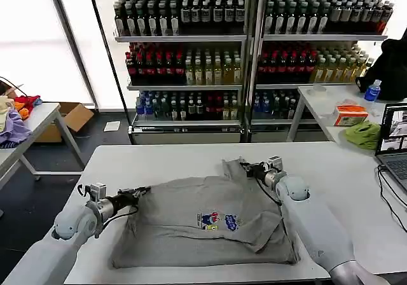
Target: Fold and organize the clothes.
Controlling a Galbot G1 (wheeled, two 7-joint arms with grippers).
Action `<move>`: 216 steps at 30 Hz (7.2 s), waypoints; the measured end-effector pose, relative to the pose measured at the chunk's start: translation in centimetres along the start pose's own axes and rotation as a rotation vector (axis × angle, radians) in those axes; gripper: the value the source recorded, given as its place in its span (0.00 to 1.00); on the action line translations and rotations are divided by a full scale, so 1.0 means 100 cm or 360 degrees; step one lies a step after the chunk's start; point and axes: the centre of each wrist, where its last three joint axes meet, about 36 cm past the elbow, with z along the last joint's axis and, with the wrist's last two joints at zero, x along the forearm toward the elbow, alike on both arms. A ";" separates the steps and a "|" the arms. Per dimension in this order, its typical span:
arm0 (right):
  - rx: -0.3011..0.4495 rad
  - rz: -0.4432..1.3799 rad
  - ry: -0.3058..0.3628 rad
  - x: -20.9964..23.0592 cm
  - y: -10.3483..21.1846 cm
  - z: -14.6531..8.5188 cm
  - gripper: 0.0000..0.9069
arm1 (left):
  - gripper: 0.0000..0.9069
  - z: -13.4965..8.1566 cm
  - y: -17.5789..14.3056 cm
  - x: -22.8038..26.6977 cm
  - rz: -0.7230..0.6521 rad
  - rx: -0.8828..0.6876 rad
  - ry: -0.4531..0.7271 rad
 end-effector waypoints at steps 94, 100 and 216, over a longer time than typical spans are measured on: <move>0.0000 0.0387 -0.0874 0.299 0.070 0.168 1.00 | 1.00 0.110 -0.161 0.125 -0.0569 0.0106 -0.0274; 0.0007 0.0387 -0.0908 0.299 0.070 0.170 1.00 | 0.88 0.122 -0.172 0.112 -0.0575 0.0167 -0.0250; -0.0123 0.0265 -0.0934 0.278 0.116 0.172 1.00 | 0.71 0.010 -0.196 0.048 -0.0238 0.0282 -0.0137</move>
